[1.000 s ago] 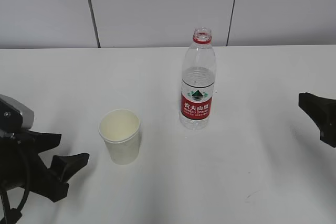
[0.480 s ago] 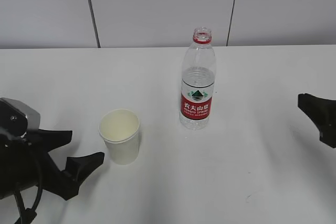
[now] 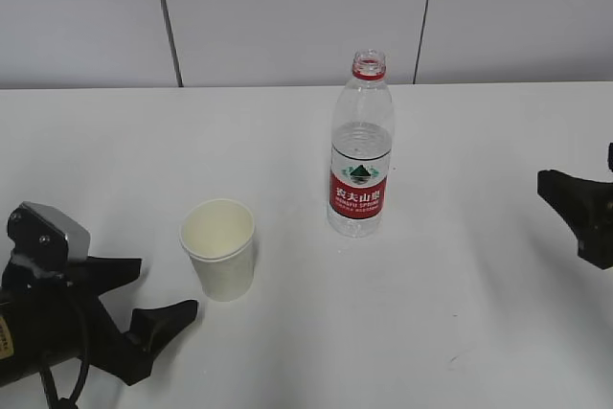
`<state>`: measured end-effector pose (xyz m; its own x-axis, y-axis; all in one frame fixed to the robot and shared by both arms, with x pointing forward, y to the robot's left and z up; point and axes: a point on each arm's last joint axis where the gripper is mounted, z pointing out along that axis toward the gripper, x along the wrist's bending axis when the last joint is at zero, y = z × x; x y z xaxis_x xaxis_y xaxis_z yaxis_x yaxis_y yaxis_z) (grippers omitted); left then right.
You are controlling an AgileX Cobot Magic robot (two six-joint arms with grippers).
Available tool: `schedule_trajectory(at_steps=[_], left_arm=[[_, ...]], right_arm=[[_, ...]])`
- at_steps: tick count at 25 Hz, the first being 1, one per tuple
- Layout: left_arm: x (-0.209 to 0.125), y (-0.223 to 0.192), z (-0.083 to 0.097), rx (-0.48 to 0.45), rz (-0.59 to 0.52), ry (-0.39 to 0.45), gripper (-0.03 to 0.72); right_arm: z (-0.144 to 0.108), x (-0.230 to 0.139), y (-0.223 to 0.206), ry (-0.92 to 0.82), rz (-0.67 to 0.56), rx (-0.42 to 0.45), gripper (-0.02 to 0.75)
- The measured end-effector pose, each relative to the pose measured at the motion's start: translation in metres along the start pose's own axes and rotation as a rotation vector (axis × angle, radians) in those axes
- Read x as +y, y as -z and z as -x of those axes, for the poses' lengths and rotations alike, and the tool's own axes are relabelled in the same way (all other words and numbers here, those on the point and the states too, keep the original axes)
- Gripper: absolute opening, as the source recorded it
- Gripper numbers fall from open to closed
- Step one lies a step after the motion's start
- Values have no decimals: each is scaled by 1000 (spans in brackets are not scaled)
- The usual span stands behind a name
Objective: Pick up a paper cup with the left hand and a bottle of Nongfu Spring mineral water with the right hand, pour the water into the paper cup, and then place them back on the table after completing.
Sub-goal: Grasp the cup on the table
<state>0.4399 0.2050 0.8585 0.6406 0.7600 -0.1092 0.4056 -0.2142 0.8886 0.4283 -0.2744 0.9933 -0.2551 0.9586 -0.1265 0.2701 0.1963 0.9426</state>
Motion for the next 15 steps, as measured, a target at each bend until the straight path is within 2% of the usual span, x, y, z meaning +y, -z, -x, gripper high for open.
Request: schedule_trajectory(at_steps=[9, 15], left_arm=[[2, -2, -1, 0, 12, -16, 609], [16, -14, -4, -36, 67, -64, 608]], right_arm=[[0, 0, 0, 0, 5, 1, 580], [0, 0, 0, 0, 5, 1, 580]])
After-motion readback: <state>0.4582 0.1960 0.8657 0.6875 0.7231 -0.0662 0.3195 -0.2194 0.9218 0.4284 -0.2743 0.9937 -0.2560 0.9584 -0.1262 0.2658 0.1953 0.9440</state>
